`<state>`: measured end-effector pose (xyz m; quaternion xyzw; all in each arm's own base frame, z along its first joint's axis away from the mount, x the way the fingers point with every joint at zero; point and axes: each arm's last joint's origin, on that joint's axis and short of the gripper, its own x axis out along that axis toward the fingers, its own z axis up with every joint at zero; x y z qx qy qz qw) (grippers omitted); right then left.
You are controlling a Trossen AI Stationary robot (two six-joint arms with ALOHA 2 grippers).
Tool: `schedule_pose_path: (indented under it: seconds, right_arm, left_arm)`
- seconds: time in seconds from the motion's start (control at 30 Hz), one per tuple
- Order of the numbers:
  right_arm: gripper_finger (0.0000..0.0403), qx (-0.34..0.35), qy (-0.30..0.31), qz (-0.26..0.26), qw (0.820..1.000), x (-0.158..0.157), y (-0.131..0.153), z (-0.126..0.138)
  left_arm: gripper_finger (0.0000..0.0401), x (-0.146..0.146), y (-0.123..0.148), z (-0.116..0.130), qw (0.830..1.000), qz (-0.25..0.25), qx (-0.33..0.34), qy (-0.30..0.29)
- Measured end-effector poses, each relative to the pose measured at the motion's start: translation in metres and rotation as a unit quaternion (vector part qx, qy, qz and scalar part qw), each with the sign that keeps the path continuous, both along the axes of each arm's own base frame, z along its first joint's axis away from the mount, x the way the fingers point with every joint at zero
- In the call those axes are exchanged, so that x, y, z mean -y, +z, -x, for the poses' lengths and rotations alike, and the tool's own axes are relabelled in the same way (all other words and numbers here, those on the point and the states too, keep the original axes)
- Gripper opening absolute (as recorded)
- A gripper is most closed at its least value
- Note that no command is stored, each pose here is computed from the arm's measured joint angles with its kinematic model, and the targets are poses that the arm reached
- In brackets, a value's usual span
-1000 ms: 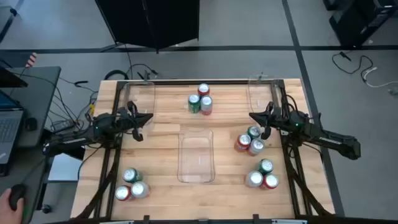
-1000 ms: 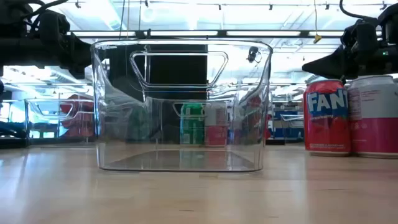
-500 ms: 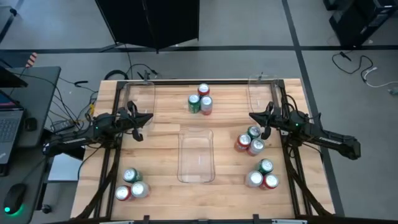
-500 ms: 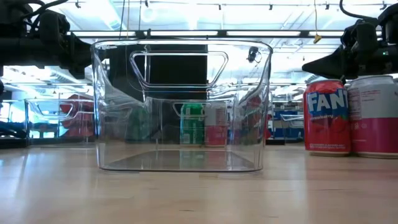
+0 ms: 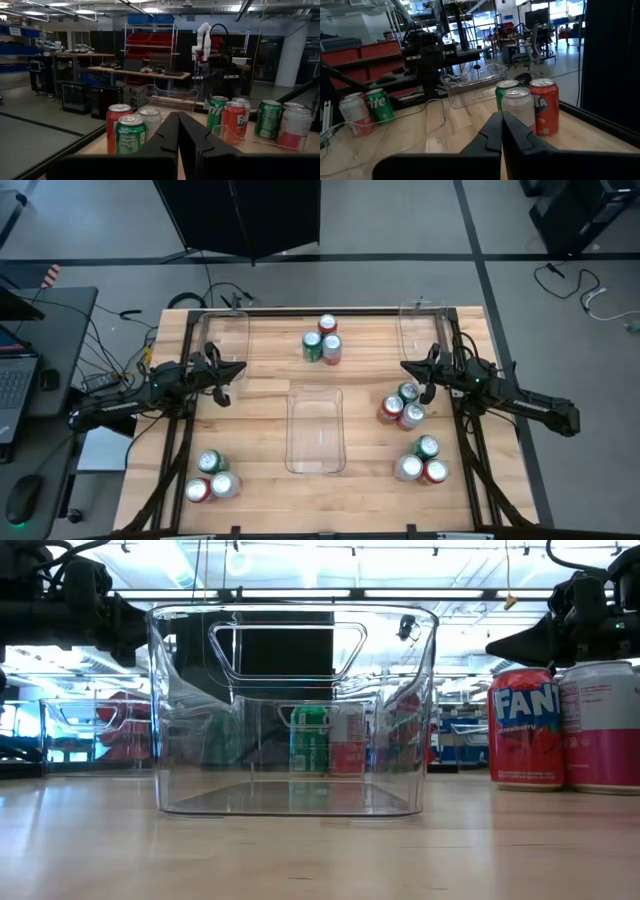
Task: Sort soda cans
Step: Put the green soda can into the top left transparent bin
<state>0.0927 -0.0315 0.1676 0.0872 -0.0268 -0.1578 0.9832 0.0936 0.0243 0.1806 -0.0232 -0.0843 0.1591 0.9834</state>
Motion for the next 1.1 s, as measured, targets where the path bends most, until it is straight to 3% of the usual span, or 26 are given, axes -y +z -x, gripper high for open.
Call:
schedule_pose_path:
  seconds: [0.83, 1.1]
  right_arm:
    - [0.0001, 0.0, 0.0, 0.0, 1.0, 0.0, 0.0001, 0.0]
    - [0.0001, 0.0, 0.0, 0.0, 1.0, 0.0, 0.0, 0.0]
  left_arm:
    - [0.0008, 0.0, 0.0003, 0.0, 1.0, 0.0, 0.001, 0.0]
    - [0.0008, 0.0003, 0.0072, 0.0014, 0.999, -0.008, 0.037, 0.0]
